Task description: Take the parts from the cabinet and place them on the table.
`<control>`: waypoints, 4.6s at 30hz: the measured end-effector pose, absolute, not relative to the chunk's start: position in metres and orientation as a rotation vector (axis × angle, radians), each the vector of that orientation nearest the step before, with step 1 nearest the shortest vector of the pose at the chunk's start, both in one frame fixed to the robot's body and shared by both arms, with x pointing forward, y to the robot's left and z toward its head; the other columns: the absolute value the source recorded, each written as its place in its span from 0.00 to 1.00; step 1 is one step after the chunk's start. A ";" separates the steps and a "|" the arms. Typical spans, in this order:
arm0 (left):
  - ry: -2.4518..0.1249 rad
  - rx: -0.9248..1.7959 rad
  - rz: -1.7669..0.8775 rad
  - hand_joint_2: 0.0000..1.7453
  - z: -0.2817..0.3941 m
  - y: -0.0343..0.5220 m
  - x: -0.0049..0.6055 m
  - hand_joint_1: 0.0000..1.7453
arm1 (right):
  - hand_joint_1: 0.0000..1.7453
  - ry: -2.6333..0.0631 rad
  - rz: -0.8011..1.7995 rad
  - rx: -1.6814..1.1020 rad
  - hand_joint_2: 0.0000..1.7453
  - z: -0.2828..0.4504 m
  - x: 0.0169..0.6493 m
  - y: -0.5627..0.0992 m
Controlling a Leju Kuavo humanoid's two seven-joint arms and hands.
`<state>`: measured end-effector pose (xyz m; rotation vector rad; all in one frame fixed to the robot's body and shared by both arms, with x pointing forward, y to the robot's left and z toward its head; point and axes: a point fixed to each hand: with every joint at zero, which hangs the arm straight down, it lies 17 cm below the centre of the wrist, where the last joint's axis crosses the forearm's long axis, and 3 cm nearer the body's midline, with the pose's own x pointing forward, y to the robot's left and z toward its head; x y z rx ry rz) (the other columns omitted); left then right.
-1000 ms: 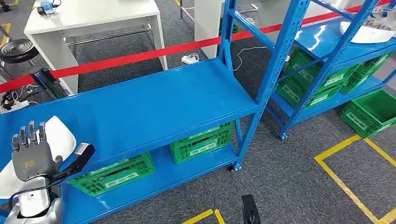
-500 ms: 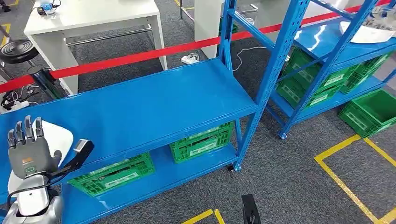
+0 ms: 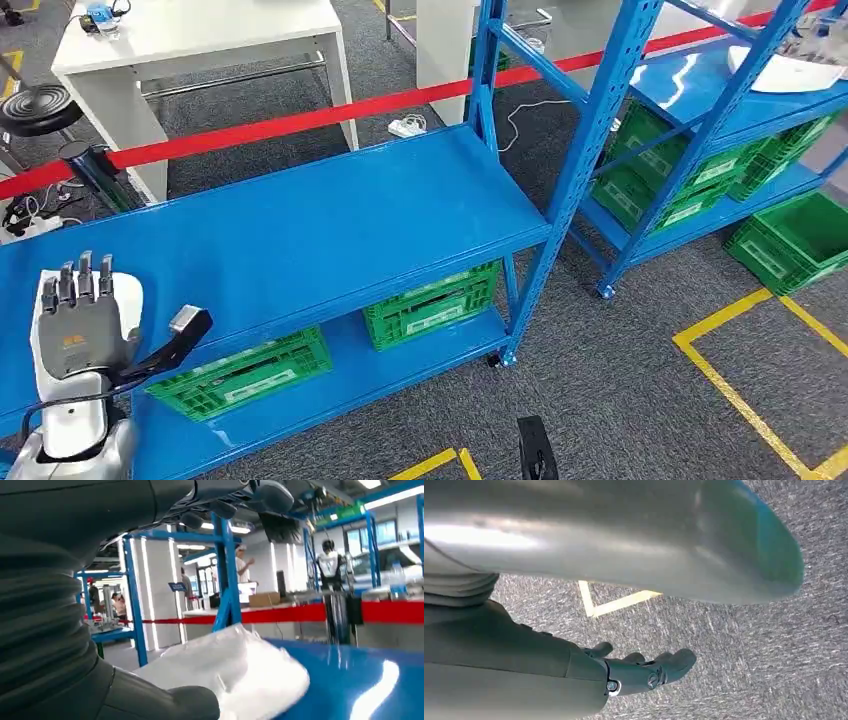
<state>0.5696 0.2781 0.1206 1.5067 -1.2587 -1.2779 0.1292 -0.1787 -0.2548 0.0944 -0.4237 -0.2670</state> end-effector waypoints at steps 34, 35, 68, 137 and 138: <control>-0.846 1.552 -1.492 1.00 0.106 0.405 0.590 0.00 | 0.00 -0.424 -0.234 0.113 0.00 -0.254 0.129 -0.174; -0.837 1.552 -1.498 1.00 0.106 0.409 0.590 0.00 | 0.00 -0.424 -0.231 0.114 0.00 -0.254 0.129 -0.174; -0.885 1.609 -1.512 1.00 0.113 0.419 0.588 0.00 | 0.00 -0.424 -0.214 0.117 0.00 -0.254 0.128 -0.172; -1.399 1.148 -1.347 1.00 0.097 0.215 0.575 0.00 | 0.00 -0.423 -0.219 0.111 0.00 -0.254 0.128 -0.174; -1.392 1.146 -1.348 1.00 0.096 0.216 0.575 0.00 | 0.00 -0.423 -0.219 0.110 0.00 -0.254 0.128 -0.174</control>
